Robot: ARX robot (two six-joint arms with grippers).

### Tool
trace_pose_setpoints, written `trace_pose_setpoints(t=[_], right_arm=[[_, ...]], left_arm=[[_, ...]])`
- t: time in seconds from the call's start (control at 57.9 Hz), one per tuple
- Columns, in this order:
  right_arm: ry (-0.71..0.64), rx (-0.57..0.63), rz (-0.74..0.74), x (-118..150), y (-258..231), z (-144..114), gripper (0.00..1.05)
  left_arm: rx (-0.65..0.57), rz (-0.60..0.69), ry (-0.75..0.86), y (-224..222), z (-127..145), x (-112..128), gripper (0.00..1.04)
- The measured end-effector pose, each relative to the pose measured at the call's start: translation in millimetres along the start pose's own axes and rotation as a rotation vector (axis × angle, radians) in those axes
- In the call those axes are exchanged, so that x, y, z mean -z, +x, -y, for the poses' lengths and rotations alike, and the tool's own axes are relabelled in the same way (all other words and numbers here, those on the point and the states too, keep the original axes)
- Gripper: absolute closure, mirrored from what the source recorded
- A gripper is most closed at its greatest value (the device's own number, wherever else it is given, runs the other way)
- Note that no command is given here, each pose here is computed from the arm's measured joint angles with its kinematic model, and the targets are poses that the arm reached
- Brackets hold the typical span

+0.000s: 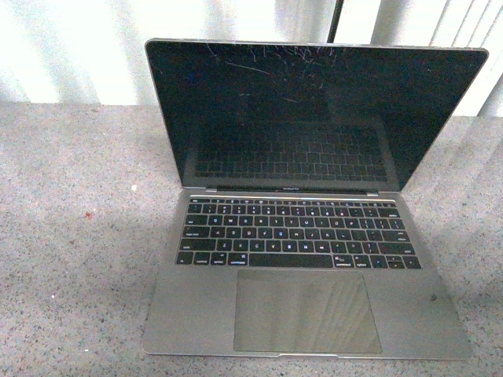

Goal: Close laptop

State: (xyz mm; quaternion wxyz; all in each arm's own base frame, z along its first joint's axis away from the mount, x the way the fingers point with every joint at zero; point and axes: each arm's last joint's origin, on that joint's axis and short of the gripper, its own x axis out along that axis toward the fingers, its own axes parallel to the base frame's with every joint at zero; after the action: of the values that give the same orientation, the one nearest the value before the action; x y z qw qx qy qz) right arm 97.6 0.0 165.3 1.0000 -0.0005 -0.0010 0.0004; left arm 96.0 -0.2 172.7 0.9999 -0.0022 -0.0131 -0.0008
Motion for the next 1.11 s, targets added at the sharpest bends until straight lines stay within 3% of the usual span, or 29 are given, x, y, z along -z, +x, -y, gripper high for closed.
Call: trace_pose_setpoints(t=[0.967,1.001,1.053,1.105], right_arm=[[0.000,0.000,0.000,0,0,0,0.07],[0.003,-0.004,-0.003,0,0,0,0.07],[0.078,-0.091,-0.185,0,0,-2,0.07],[0.159,-0.162,-0.367,0,3,-4,0.07]], left_arm=[[0.000,0.000,0.000,0,0,0,0.07],[-0.041,-0.050,-0.028,1,0,2,0.07],[-0.162,-0.204,-0.115,4,-2,3,0.07],[-0.181,-0.247,-0.164,13,-2,0,0.07]])
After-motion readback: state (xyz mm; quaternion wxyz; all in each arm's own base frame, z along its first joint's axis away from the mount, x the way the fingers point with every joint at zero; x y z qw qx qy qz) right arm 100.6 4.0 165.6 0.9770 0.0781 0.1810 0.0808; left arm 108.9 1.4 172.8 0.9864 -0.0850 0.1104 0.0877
